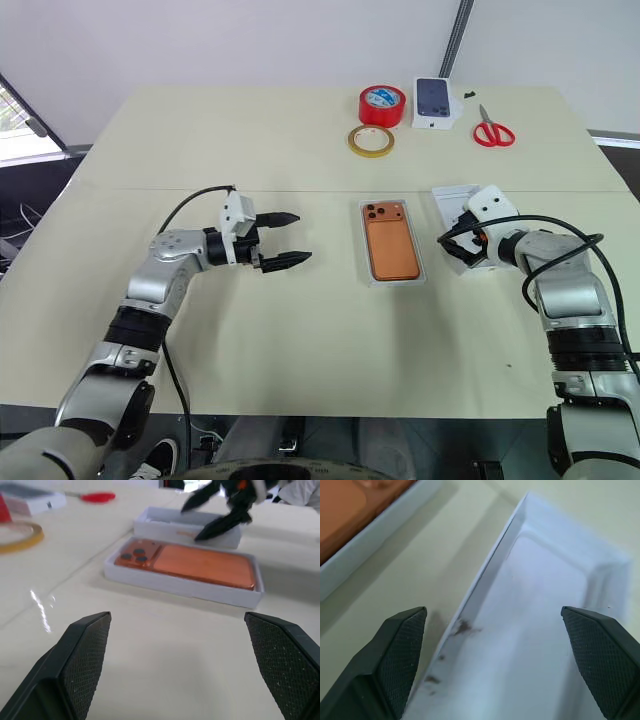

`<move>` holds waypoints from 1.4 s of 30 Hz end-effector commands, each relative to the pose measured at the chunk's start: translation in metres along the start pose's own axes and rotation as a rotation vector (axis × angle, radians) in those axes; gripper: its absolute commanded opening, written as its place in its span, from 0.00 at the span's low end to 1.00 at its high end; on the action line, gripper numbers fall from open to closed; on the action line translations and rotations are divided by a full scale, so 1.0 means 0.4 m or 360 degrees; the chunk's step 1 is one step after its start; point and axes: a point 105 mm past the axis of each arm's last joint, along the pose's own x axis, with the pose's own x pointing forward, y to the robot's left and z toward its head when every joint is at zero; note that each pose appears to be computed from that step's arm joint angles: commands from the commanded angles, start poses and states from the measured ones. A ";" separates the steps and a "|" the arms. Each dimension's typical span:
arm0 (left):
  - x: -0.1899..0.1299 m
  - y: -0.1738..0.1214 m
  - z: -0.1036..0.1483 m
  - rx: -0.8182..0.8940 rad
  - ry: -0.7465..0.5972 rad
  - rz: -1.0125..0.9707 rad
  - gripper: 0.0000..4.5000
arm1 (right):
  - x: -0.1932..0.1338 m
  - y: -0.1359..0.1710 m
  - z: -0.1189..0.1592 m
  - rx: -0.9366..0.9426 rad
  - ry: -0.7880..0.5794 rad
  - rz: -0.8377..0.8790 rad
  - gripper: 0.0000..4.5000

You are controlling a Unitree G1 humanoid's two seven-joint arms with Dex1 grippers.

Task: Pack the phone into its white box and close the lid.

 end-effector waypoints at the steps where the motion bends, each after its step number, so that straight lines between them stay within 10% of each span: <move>1: -0.039 -0.006 0.044 0.0192 -0.0096 -0.0007 0.99 | -0.031 0.002 0.058 0.0018 0.0042 0.0062 1.00; 26: -0.085 -0.039 0.031 0.0294 -0.0092 0.0063 0.99 | 0.005 0.065 0.084 0.0394 0.0487 0.0006 1.00; 35: -0.084 -0.037 0.021 0.0267 -0.0060 0.0092 1.00 | 0.019 0.071 0.038 0.0355 0.0557 -0.0030 0.04; 42: -0.077 -0.025 0.022 0.0258 -0.0056 0.0113 1.00 | 0.019 0.085 0.061 0.0545 0.0403 0.0080 0.02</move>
